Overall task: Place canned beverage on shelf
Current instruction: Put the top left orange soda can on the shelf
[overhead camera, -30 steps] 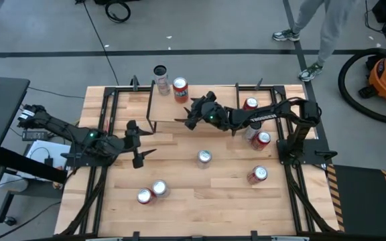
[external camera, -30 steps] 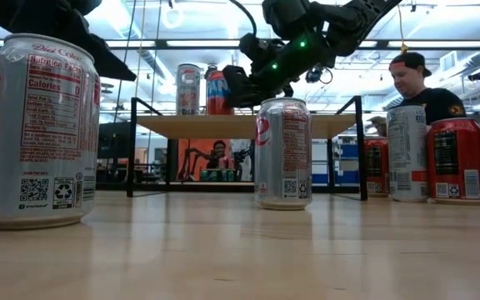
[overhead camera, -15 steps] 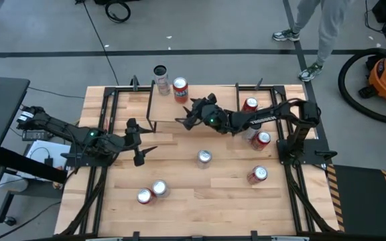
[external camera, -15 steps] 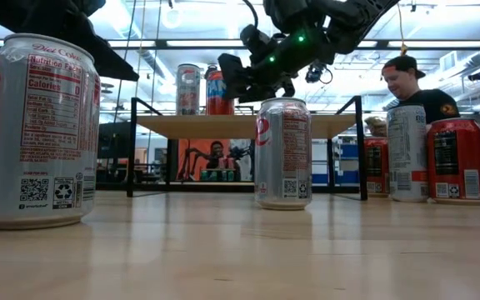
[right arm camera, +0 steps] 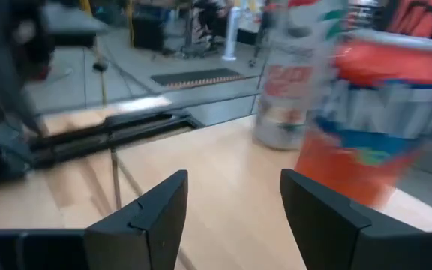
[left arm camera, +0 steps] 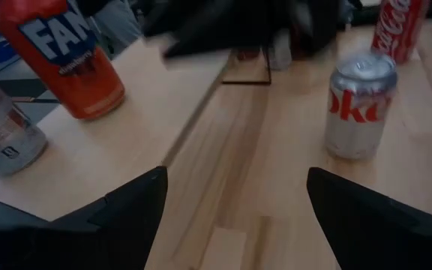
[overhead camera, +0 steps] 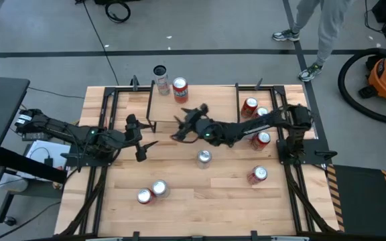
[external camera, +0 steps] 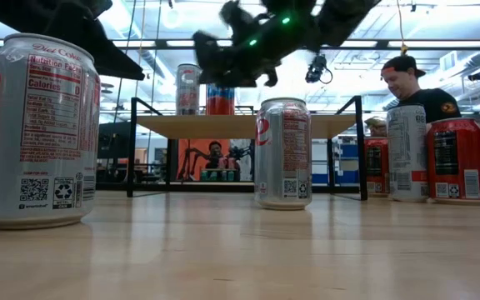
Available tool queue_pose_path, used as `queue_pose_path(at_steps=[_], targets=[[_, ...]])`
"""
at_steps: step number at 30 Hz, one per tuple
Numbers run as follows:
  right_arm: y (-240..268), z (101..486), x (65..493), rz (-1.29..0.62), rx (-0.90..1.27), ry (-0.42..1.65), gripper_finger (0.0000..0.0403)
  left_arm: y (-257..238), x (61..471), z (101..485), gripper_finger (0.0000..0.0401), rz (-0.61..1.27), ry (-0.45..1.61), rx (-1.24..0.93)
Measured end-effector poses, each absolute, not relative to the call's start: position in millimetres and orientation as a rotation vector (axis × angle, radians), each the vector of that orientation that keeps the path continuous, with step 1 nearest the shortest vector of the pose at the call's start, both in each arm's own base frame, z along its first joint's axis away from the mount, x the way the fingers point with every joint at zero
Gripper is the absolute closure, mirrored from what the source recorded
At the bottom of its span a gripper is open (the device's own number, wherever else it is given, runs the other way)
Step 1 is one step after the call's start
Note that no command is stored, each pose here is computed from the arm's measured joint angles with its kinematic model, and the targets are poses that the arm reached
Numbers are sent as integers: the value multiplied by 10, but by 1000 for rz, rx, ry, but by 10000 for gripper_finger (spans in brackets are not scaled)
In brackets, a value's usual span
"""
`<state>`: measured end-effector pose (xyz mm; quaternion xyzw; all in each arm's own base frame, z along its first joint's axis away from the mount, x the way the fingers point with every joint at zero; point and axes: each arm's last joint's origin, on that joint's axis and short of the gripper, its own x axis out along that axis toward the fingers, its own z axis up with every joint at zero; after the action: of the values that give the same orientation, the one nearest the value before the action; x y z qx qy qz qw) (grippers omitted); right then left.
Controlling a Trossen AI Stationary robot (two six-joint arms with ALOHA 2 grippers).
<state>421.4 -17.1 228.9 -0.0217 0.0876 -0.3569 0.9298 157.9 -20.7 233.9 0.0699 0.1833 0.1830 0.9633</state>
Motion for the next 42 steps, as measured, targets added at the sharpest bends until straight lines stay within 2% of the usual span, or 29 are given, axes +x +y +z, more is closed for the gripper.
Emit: queue_pose_path(at_steps=[4,17,28,42], targets=[[-236,2241,4385,-724,-109,217,181,-196,1582,2344,72,377,366,130],[-723,2164,4315,-511,-34,252,201,-213,1579,2322,72,329,386,105],[-915,2098,4239,-555,-32,348,198,-209,1563,2288,72,329,424,117],[-1115,2086,4189,-561,-11,363,198,-208,1561,2284,72,331,427,114]])
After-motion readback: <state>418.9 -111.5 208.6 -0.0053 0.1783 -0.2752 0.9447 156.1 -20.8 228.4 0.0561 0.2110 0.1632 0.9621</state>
